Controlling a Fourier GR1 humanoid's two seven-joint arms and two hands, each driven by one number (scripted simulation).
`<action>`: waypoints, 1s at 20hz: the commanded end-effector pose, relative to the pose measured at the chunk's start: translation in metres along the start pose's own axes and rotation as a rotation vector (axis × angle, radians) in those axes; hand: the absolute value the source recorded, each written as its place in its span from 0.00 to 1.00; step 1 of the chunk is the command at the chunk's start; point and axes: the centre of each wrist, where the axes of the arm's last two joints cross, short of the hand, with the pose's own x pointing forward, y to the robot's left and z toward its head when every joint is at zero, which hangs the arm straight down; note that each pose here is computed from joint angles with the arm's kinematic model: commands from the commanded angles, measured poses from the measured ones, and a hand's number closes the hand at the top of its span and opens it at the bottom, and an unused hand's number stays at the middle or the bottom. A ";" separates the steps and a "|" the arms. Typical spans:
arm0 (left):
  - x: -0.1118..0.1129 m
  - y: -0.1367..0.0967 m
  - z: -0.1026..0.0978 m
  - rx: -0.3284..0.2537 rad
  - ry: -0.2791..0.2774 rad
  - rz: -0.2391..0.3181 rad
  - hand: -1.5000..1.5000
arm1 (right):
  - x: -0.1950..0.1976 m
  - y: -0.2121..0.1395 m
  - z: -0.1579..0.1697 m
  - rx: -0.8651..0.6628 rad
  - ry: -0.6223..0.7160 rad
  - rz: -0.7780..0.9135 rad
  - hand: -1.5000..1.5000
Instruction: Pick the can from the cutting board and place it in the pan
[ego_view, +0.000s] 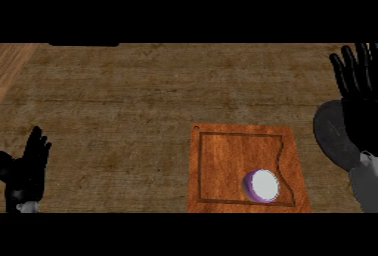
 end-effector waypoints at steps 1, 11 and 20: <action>0.019 -0.015 -0.001 -0.077 -0.047 -0.023 0.50 | -0.019 0.005 -0.003 0.026 0.132 0.031 0.00; 0.076 -0.072 0.013 -0.553 -0.279 -0.164 0.50 | -0.075 -0.025 0.065 0.011 0.624 0.778 1.00; 0.094 -0.074 0.008 -0.602 -0.280 -0.164 0.50 | -0.058 0.010 0.082 0.254 0.823 0.948 0.00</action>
